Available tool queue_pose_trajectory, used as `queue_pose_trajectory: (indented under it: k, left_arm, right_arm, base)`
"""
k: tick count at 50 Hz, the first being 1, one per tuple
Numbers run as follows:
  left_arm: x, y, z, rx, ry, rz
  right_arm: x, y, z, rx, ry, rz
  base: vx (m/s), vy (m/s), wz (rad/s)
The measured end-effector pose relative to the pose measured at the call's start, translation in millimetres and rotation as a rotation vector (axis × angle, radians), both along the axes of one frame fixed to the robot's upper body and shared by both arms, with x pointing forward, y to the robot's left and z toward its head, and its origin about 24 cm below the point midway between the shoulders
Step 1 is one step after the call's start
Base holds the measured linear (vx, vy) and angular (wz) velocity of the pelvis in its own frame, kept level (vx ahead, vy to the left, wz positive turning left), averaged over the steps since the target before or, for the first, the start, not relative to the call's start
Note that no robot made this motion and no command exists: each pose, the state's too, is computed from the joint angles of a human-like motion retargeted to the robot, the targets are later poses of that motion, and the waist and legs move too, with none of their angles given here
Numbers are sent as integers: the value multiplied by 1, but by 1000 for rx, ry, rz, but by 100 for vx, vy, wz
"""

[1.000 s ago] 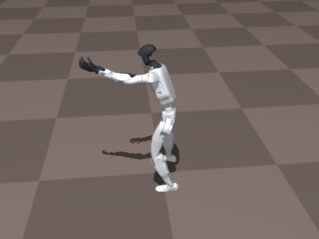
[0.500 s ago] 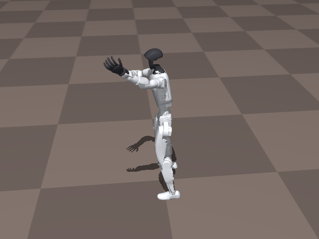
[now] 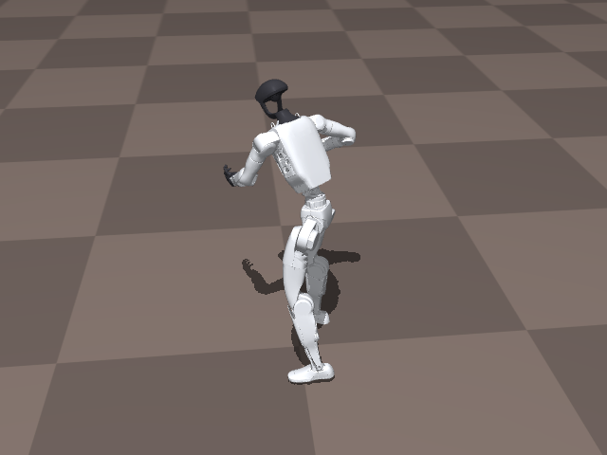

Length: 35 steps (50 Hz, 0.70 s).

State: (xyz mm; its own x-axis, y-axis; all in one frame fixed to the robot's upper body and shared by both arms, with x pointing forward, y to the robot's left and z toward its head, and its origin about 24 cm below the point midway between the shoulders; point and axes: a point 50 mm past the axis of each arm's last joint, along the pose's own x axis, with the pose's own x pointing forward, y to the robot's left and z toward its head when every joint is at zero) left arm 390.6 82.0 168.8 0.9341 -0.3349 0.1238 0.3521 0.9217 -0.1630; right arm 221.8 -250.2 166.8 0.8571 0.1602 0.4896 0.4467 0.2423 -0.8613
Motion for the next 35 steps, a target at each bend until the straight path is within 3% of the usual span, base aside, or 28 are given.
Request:
queue_pose_trajectory:
  k: [3,5,8,16,22,28,35]
  left_arm:
    - [-18,-38,-45,38,115,-114]
    - [-35,-66,-67,-93,217,-127]
    - [-62,-95,-101,43,257,-268]
    - [-113,-128,-148,224,316,-475]
    - [-116,-105,-174,255,413,-406]
    - [-75,-48,-159,360,322,-230]
    - [-16,8,11,249,-106,-175]
  right_arm:
    - [-14,-7,-21,1,102,-22]
    - [-24,-9,-33,17,145,-32]
    - [-37,-7,-43,1,226,-2]
    - [-51,8,-53,-5,314,91]
    - [-44,24,-47,2,283,178]
    - [-35,31,-37,9,237,222]
    - [-36,21,-34,72,174,128]
  base:
    - [-13,1,-109]
    - [-14,5,-102]
    - [-15,2,-92]
    - [-18,7,-68]
    - [-18,16,-18]
    - [-9,16,105]
    - [10,9,117]
